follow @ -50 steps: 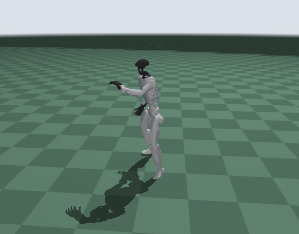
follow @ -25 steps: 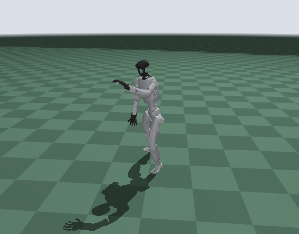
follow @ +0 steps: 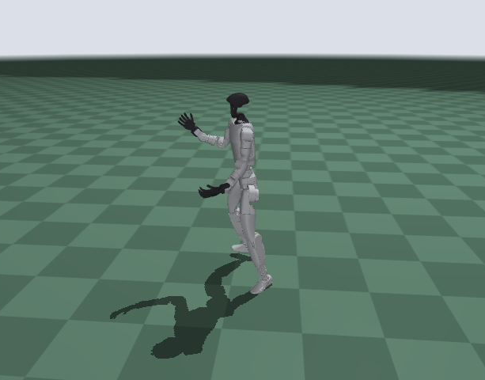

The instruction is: Kungfu

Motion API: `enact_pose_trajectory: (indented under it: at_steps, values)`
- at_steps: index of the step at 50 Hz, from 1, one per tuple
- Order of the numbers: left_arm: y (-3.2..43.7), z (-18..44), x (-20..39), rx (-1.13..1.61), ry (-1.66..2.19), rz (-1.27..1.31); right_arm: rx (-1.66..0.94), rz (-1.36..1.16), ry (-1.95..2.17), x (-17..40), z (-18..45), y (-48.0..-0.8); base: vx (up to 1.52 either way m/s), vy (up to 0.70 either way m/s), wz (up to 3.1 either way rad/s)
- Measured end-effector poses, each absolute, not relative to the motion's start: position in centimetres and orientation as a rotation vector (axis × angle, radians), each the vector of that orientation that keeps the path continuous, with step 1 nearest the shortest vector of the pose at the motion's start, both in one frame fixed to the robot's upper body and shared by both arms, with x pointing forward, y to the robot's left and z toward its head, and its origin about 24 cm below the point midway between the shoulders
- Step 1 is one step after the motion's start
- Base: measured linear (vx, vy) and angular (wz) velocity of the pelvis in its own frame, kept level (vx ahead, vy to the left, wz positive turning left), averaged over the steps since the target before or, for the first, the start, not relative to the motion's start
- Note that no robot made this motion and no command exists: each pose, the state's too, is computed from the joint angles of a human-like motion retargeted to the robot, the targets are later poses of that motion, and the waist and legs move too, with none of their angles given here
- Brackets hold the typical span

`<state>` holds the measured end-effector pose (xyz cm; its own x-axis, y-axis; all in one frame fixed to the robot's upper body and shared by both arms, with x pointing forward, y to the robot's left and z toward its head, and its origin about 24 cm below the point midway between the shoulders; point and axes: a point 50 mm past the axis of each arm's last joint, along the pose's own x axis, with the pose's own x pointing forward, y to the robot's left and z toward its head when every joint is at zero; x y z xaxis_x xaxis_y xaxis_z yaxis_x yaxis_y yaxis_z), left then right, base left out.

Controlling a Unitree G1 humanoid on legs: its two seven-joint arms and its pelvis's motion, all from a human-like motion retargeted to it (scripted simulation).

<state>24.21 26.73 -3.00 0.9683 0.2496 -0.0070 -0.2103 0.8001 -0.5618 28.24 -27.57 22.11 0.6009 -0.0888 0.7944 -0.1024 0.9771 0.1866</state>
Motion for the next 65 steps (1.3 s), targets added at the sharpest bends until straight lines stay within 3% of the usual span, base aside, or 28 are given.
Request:
enact_pose_trajectory:
  at_steps: [6, 10, 13, 18, 30, 35, 40, 43, 45, 50, 54, 65]
  values:
    - [21.4, -12.0, 15.9, -1.462, -0.038, 0.506, 0.133, -0.098, -1.451, 19.8, 30.8, -30.2, -0.27, -0.35, -0.83]
    - [20.1, -15.3, 10.1, -1.663, 0.039, 0.838, 0.060, -0.002, -1.656, 14.5, 33.4, -28.9, -0.13, -0.24, -0.26]
    - [20.3, -16.2, 8.3, -1.605, 0.208, 0.935, -0.049, 0.047, -1.777, 11.0, 33.8, -27.9, -0.20, -0.03, 0.53]
    - [21.2, -15.9, 8.8, -1.517, 0.298, 0.818, -0.141, -0.056, -1.883, 8.2, 32.8, -27.0, -0.10, 0.04, -0.02]
    - [24.1, -14.7, 10.3, -1.129, 0.534, 0.454, -0.233, -0.273, -1.704, 9.9, 32.7, -30.3, 0.07, 0.08, -0.14]
    - [26.1, -14.6, 7.7, -0.901, 0.707, 0.346, -0.775, -0.331, -1.481, 12.1, 34.6, -32.2, 0.12, 0.07, -0.41]
    - [28.4, -14.7, 2.4, -0.655, 0.966, 0.370, -1.553, -0.327, -1.273, 16.1, 36.6, -31.6, 0.04, 0.12, -1.27]
    - [29.3, -14.7, -1.1, -0.499, 1.122, 0.438, -2.060, -0.476, -1.244, 17.8, 38.2, -31.9, -0.15, 0.19, -1.97]
    - [29.6, -14.5, -3.8, -0.409, 1.226, 0.483, -2.233, -0.591, -1.316, 17.8, 39.5, -32.1, -0.21, 0.16, -1.39]
    - [29.4, -13.6, -9.8, -0.314, 1.528, 0.463, -2.193, -0.404, -1.546, 18.3, 40.2, -29.9, -0.25, 0.17, -0.93]
    - [29.1, -13.0, -12.2, -0.225, 1.722, 0.373, -2.261, -0.421, -1.572, 18.7, 41.0, -29.0, -0.13, 0.00, -1.46]
    - [32.5, -12.8, -7.6, -0.070, 1.653, 0.253, -2.224, -0.384, -1.676, 19.9, 41.0, -27.7, -0.13, -0.26, -0.58]
